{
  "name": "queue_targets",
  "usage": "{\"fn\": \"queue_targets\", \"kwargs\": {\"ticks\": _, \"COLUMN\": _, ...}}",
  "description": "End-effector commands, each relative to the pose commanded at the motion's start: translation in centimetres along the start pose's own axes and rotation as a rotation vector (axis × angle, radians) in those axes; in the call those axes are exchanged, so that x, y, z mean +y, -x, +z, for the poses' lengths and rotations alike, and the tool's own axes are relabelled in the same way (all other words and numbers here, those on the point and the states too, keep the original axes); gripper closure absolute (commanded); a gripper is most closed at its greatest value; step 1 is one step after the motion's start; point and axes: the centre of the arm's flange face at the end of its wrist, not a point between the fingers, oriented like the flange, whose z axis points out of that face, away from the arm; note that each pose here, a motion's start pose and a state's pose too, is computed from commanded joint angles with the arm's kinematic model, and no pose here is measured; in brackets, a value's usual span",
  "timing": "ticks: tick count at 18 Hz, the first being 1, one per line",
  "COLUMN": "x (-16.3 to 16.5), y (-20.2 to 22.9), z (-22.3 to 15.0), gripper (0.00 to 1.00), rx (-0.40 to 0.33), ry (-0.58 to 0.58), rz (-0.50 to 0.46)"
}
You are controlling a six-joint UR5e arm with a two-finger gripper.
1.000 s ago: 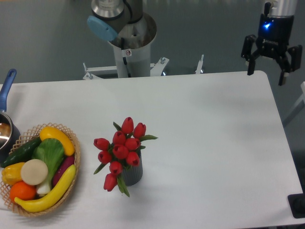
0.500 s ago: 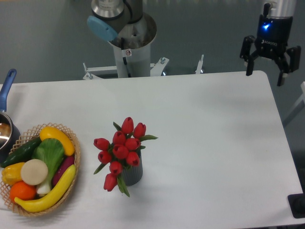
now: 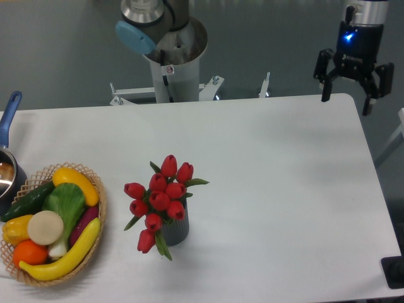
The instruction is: Pick up the flowers from the vase
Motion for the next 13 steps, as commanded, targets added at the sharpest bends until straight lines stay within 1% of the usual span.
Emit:
{"fn": "queue_targets", "kwargs": {"ticks": 2, "x": -0.2, "y": -0.2, "z": 0.3, "gripper": 0.00, "rx": 0.007, "ry": -0.003, "rz": -0.028}}
{"fn": "queue_targets", "kwargs": {"ticks": 7, "x": -1.2, "y": -1.1, "z": 1.4, "gripper": 0.00, "rx": 0.029, "ry": -0.031, "rz": -0.156}}
{"fn": "queue_targets", "kwargs": {"ticks": 9, "x": -2.1, "y": -2.1, "z": 2.8, "gripper": 0.00, "rx": 0.053, "ry": -0.087, "rz": -0.218}}
{"fn": "queue_targets", "kwargs": {"ticks": 11, "x": -2.5, "y": -3.2, "z": 4.0, "gripper": 0.00, "rx": 0.078, "ry": -0.157, "rz": -0.322}}
{"fn": "queue_targets", "kwargs": {"ticks": 12, "x": -2.9, "y": -3.5, "z": 4.3, "gripper": 0.00, "rx": 0.086, "ry": -0.197, "rz": -0.356}}
{"fn": "queue_targets", "kwargs": {"ticks": 13, "x": -3.5, "y": -3.8, "z": 4.5, "gripper": 0.00, "rx": 0.089, "ry": -0.229, "rz": -0.370}}
